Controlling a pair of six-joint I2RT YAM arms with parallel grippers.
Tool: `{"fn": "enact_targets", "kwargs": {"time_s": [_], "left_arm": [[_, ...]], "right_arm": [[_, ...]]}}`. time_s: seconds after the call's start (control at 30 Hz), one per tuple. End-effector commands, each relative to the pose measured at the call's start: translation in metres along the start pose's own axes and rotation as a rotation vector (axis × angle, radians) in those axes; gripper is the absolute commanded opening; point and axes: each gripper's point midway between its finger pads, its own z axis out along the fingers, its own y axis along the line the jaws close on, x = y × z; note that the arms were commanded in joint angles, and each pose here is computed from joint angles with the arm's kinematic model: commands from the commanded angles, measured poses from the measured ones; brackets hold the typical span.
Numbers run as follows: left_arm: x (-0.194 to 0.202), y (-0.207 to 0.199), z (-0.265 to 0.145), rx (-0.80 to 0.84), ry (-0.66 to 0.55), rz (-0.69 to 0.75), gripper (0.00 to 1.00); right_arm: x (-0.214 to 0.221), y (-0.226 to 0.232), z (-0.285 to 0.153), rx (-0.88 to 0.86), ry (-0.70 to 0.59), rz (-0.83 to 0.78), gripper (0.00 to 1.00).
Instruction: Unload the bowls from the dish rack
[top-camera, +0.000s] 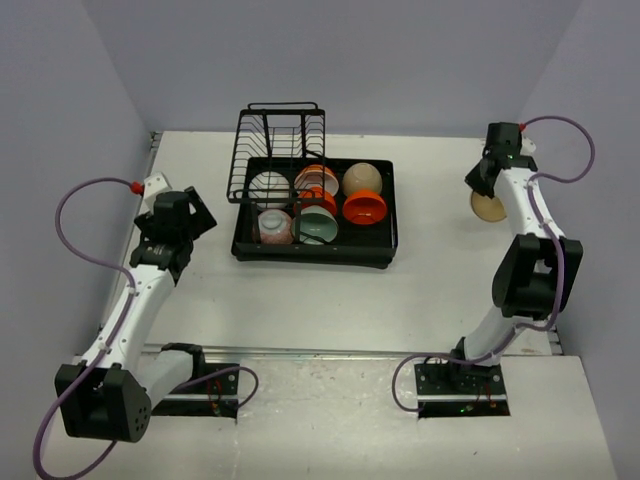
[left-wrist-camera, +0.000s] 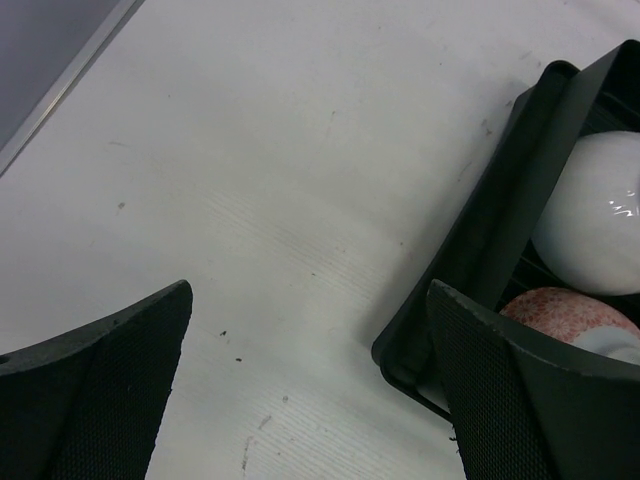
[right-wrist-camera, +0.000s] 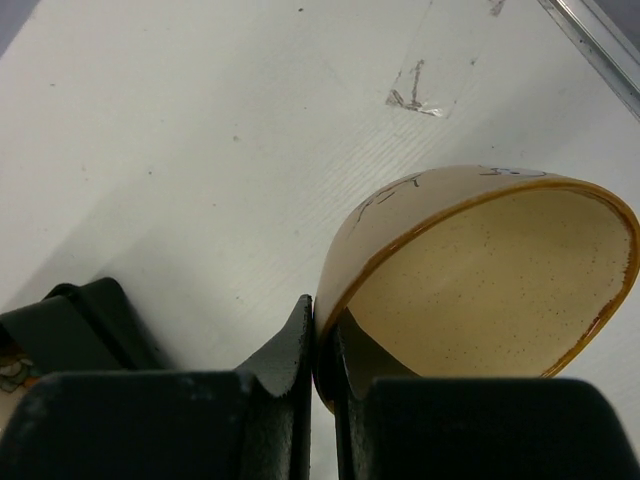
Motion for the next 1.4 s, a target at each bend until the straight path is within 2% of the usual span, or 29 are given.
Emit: {"fn": "enact_targets", "kwargs": {"time_s": [0.0, 0.13, 0.33, 0.67, 0.8, 0.87, 1.0, 1.07, 1.1, 1.17, 1.23, 1.27, 1.37], "left_arm": [[-0.005, -0.006, 0.000, 0.021, 0.005, 0.047, 0.99], [-0.004, -0.008, 0.002, 0.026, 0.014, 0.056, 1.00], [0.002, -0.007, 0.007, 0.014, 0.036, 0.080, 1.00], [0.002, -0.010, 0.010, 0.019, 0.051, 0.100, 1.00], [0.000, -0.010, 0.009, 0.022, 0.046, 0.105, 0.99], [0.000, -0.010, 0.009, 0.021, 0.047, 0.108, 0.99], [0.003, -0.011, 0.009, 0.027, 0.055, 0.106, 0.99], [0.006, -0.011, 0.009, 0.030, 0.060, 0.104, 1.00], [0.007, -0.011, 0.010, 0.031, 0.060, 0.104, 1.00], [0.011, -0.012, 0.011, 0.038, 0.074, 0.104, 0.99], [0.015, -0.013, 0.011, 0.051, 0.087, 0.101, 1.00], [0.015, -0.013, 0.011, 0.052, 0.087, 0.101, 1.00], [0.017, -0.013, 0.012, 0.052, 0.087, 0.108, 0.99]], "right_arm": [[0.000, -0.018, 0.020, 0.051, 0.046, -0.020, 0.00], [-0.012, -0.032, 0.041, 0.089, 0.055, -0.023, 0.00], [-0.006, -0.049, 0.072, 0.144, 0.116, -0.044, 0.00], [0.009, -0.055, 0.091, 0.172, 0.187, -0.088, 0.01], [0.010, -0.055, 0.095, 0.177, 0.190, -0.091, 0.30], [0.011, -0.057, 0.095, 0.182, 0.194, -0.094, 0.37], [0.006, -0.054, 0.085, 0.173, 0.162, -0.111, 0.39], [-0.007, -0.040, 0.076, 0.139, 0.085, -0.147, 0.43], [-0.019, -0.027, 0.062, 0.105, 0.042, -0.153, 0.43], [-0.040, -0.008, 0.038, 0.058, -0.004, -0.137, 0.50], [-0.059, 0.009, 0.016, 0.014, -0.043, -0.106, 0.51], [-0.059, 0.017, 0.006, -0.006, -0.046, -0.111, 0.51], [-0.061, 0.046, -0.035, -0.101, -0.075, -0.093, 0.62]]}}
